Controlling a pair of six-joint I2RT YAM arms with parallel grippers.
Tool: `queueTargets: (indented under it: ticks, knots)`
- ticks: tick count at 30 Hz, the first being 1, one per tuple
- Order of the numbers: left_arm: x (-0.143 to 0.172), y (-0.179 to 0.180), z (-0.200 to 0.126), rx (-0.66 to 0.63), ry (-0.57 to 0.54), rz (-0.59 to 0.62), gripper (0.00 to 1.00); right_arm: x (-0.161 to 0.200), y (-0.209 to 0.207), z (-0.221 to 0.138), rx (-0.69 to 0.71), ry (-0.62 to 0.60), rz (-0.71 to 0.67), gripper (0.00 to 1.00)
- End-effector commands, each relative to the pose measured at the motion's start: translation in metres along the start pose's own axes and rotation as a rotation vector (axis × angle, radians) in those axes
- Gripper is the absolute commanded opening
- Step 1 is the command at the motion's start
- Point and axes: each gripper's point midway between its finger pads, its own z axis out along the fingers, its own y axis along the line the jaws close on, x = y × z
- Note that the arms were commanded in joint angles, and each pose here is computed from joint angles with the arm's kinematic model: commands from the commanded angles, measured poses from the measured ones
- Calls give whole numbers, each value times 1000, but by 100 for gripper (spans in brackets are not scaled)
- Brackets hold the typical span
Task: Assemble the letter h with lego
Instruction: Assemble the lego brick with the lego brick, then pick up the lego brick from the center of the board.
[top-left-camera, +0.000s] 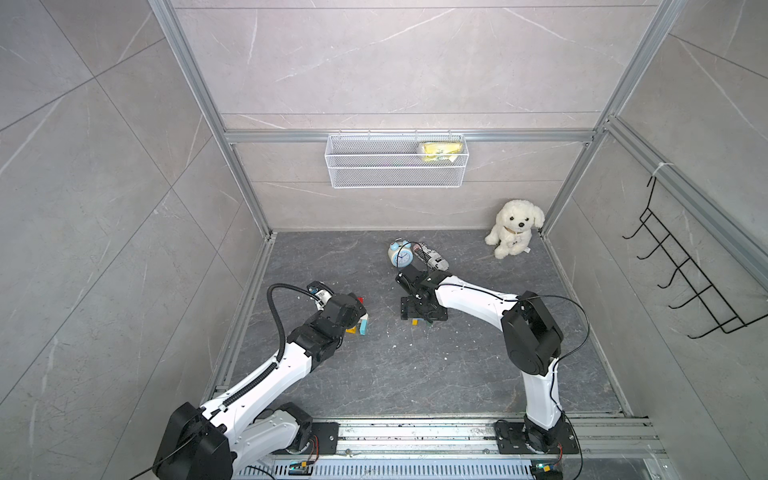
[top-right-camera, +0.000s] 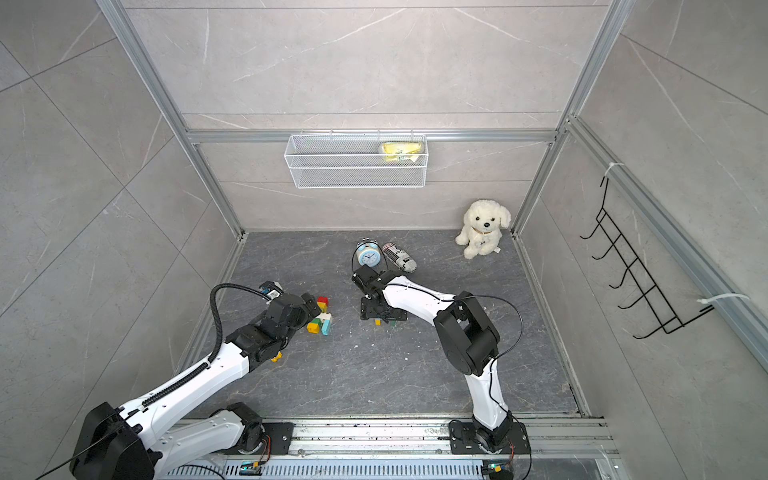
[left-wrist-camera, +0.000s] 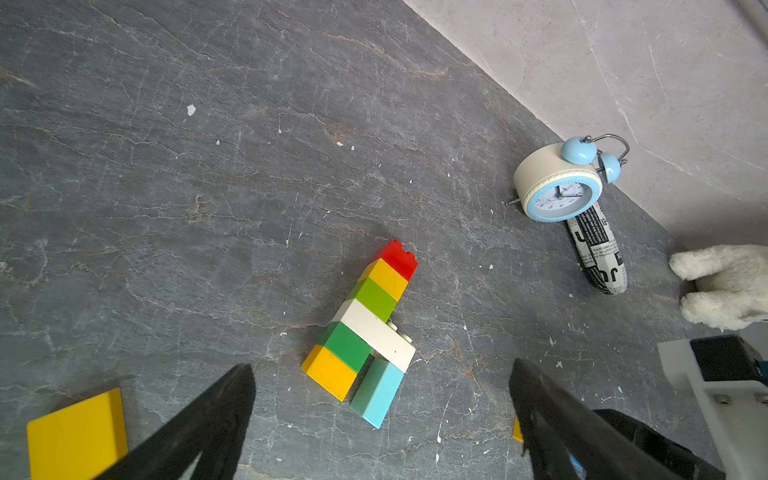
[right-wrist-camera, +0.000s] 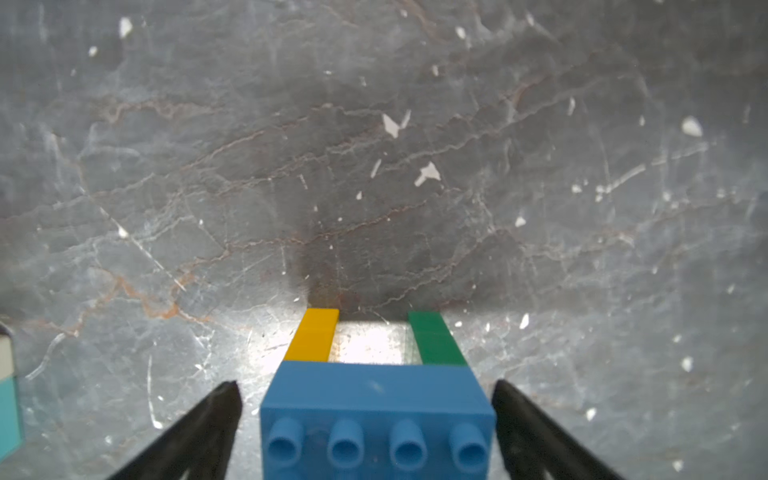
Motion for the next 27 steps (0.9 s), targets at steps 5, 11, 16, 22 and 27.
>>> queueTargets:
  ticks: [5,11,16,22,27]
  knots:
    - [-6,-3,0,9,-15,-19,100,-15,7,-30,-76,-71,-2,99]
    - [-8,-3,0,5,-21,-6,99,-20,-22,-96,-211,-355,-5,99]
    - [-6,-8,0,18,10,4,99,1,-31,-117,-382,-533,-97,100]
    - [1,-1,8,-26,71,-21,99,24,-16,-110,-545,-630,-276,95]
    - [25,42,14,-141,233,-168,99,37,-8,-122,-701,-732,-289,87]
